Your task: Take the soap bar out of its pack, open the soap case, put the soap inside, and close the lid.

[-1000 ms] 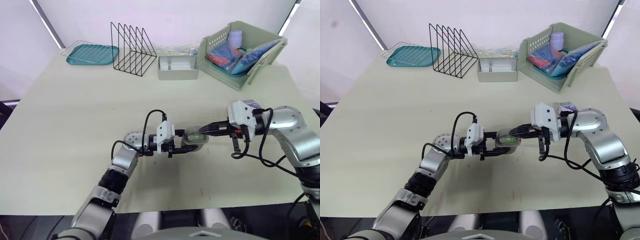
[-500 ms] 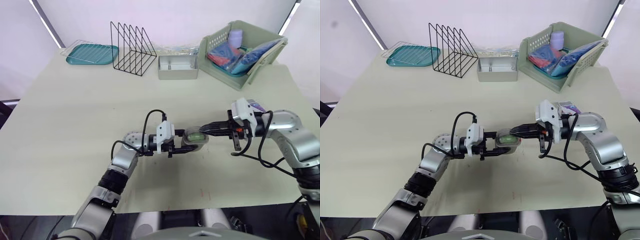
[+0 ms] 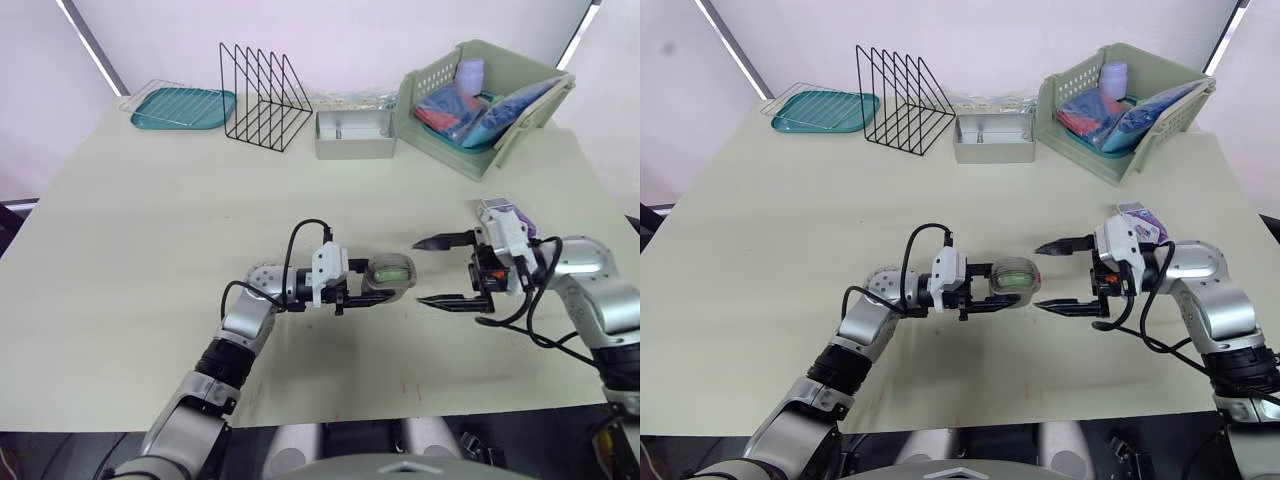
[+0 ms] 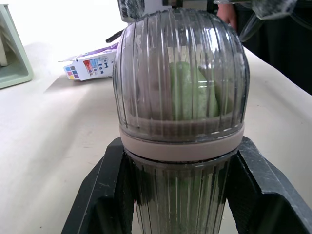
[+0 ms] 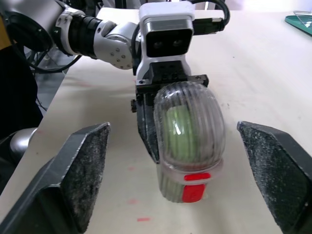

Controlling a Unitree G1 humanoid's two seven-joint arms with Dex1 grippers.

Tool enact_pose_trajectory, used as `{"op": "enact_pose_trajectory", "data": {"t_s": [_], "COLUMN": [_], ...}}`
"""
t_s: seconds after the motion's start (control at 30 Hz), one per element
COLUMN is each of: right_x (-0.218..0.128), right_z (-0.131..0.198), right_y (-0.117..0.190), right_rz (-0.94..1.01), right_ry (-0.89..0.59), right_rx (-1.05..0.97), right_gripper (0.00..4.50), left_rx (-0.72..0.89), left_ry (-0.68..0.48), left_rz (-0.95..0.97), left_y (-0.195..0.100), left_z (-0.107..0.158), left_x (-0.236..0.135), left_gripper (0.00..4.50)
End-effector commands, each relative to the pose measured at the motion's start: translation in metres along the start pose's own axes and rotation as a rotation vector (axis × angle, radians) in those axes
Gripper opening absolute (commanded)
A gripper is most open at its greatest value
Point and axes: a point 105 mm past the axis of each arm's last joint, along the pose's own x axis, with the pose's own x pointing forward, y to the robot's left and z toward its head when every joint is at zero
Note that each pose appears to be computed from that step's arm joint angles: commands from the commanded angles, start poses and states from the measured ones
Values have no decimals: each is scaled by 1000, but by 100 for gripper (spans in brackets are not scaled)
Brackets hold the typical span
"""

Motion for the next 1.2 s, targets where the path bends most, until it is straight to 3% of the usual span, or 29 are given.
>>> {"op": "enact_pose_trajectory", "data": {"t_s": [0.03, 0.2, 0.43, 0.6, 0.77, 1.0, 1.03, 1.13, 1.2], "right_x": [-6, -6, 0, 2, 3, 5, 5, 5, 6], "right_z": [9, 12, 10, 8, 5, 2, 2, 1, 0], "right_y": [-3, -11, -9, -8, -7, -8, -8, -8, -8], "right_rz": [-8, -45, -36, -33, -34, -35, -36, -37, -37], "right_ry": [-15, -34, -33, -34, -28, -18, -17, -14, -11], "right_rx": [-79, -85, -92, -93, -95, -99, -99, -98, -98], "right_gripper": [442, 442, 442, 442, 442, 442, 450, 450, 450], "left_rx": [-51, -407, -834, -1178, -1385, -1430, -1425, -1414, -1400], "left_ry": [6, -40, 140, 218, 278, 384, 388, 383, 369], "left_rz": [44, 12, -33, 58, 115, 220, 233, 237, 231], "left_y": [4, 0, -16, -9, -7, 2, 4, 7, 10], "left_z": [-1, 16, 3, -8, -20, -40, -42, -40, -36], "left_x": [-9, -9, -17, -19, -19, -20, -21, -22, -23], "left_gripper": [189, 189, 189, 189, 189, 189, 292, 426, 446]}}
